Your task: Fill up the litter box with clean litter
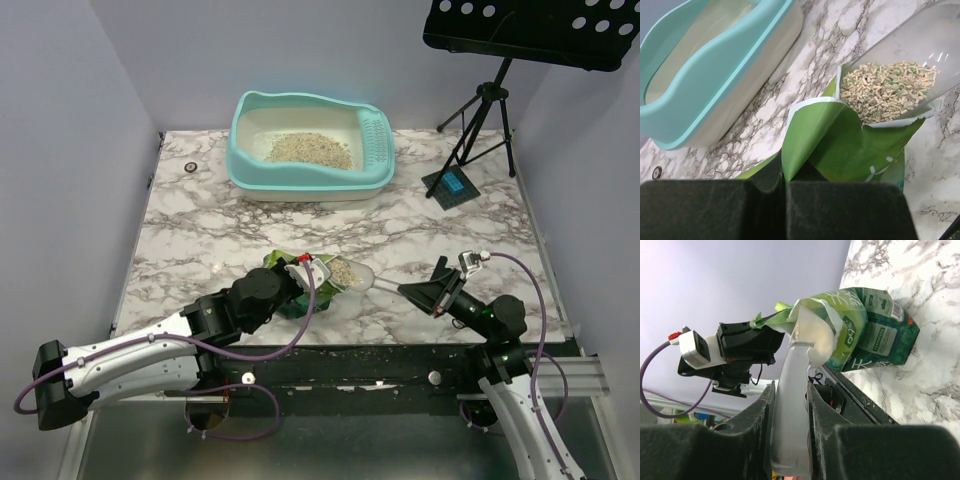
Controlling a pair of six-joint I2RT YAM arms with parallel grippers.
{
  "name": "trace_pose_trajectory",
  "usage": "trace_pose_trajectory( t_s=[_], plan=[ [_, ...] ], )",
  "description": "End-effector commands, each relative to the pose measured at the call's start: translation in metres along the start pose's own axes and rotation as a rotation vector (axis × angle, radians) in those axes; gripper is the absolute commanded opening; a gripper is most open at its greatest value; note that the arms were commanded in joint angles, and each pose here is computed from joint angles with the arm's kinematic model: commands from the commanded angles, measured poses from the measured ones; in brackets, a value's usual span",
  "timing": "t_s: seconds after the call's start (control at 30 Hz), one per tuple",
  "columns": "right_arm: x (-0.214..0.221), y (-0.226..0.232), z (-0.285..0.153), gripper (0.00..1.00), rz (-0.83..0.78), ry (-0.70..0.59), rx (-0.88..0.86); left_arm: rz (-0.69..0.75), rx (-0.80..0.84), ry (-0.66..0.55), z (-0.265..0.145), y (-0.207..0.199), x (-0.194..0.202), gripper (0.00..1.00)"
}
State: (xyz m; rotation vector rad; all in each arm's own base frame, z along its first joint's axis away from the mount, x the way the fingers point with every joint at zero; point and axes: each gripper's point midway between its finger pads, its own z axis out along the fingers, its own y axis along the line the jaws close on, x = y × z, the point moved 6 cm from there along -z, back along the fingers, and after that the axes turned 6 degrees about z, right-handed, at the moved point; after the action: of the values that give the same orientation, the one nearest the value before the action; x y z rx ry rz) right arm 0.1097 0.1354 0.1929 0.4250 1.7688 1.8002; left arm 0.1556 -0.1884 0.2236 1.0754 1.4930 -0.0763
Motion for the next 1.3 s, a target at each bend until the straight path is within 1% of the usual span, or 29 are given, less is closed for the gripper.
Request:
trace_pose_trajectory(
  t_s=[0.0, 0.07, 0.3, 0.43, 0.47, 0.6, 0.8, 1.27],
  plan=[
    [0.005, -0.048, -0.003, 0.01, 0.112, -0.01, 0.144, -0.036, -0.004, -0.045, -0.002, -0.002, -0.005, 0.0],
    [0.006, -0.05, -0.004, 0.01, 0.121, -0.002, 0.162, -0.046, -0.025, -0.057, -0.003, 0.002, -0.008, 0.0],
    [0.008, -0.04, -0.006, 0.01, 0.123, -0.006, 0.131, -0.076, -0.082, -0.086, -0.008, 0.011, -0.012, 0.0],
    [0.009, -0.035, -0.007, 0.01, 0.144, 0.0, 0.118, -0.075, -0.106, -0.069, -0.008, 0.014, -0.011, 0.0],
    [0.009, -0.025, -0.008, 0.01, 0.131, -0.001, 0.1, -0.075, -0.123, -0.062, -0.008, 0.016, -0.01, 0.0],
    [0.01, -0.017, -0.01, 0.01, 0.129, 0.001, 0.096, -0.079, -0.198, -0.027, -0.009, 0.024, -0.007, 0.0],
    [0.01, -0.003, -0.011, 0.01, 0.107, 0.008, 0.076, -0.096, -0.226, -0.034, -0.013, 0.029, -0.009, 0.0],
    [0.007, 0.034, -0.013, 0.01, 0.059, 0.002, 0.025, -0.083, -0.298, 0.03, -0.014, 0.037, -0.003, 0.0]
  ],
)
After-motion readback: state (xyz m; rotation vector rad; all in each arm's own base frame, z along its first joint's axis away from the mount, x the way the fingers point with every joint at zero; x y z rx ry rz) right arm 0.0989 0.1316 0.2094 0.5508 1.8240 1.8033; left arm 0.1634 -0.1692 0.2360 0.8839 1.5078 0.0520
